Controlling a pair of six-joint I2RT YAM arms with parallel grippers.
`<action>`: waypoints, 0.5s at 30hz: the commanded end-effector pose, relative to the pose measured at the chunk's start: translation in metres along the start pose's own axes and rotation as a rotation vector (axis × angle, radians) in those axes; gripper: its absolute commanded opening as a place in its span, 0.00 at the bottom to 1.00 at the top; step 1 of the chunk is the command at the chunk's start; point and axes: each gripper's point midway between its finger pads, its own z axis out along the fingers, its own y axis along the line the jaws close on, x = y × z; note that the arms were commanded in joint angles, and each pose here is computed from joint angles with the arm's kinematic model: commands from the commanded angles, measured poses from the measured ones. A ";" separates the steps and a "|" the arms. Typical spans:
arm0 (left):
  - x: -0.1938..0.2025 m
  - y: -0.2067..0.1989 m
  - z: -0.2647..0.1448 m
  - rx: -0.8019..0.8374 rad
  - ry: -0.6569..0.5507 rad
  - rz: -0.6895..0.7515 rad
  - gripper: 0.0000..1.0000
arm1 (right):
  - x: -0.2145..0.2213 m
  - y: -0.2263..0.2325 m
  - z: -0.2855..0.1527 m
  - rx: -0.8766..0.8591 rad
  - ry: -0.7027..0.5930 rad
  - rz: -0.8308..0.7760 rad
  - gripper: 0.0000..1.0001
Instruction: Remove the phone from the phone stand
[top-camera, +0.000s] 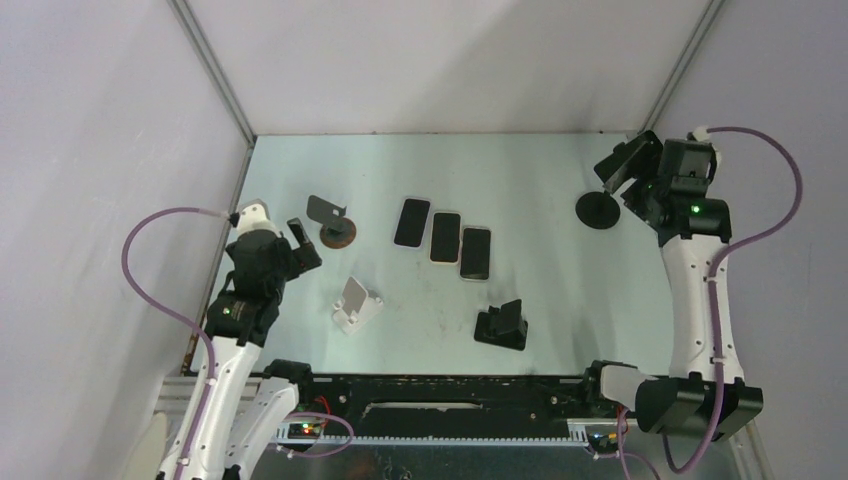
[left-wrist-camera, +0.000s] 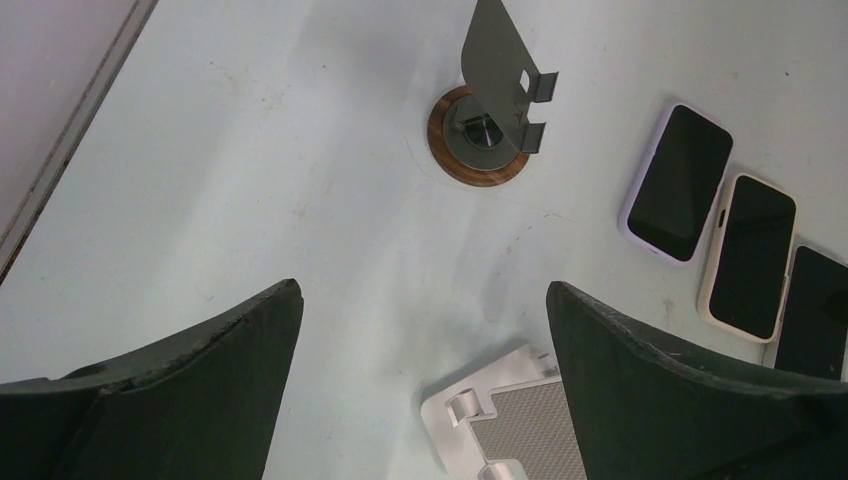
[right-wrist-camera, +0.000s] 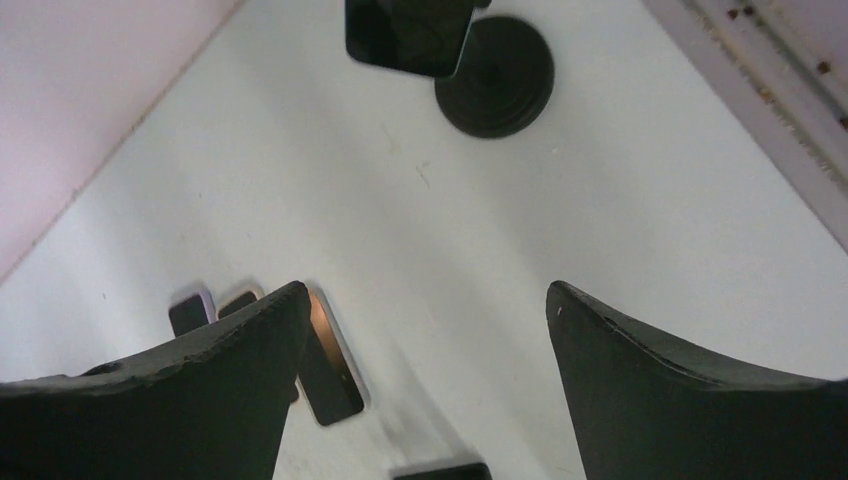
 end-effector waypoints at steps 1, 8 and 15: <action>-0.006 -0.005 -0.001 0.035 -0.024 0.012 1.00 | -0.045 -0.003 -0.008 0.066 -0.136 0.080 0.94; -0.006 -0.006 -0.002 0.047 -0.025 0.015 1.00 | -0.099 -0.018 -0.004 0.150 -0.274 0.193 0.99; -0.007 -0.009 -0.004 0.064 -0.032 0.017 1.00 | -0.127 -0.023 0.019 0.186 -0.313 0.266 0.99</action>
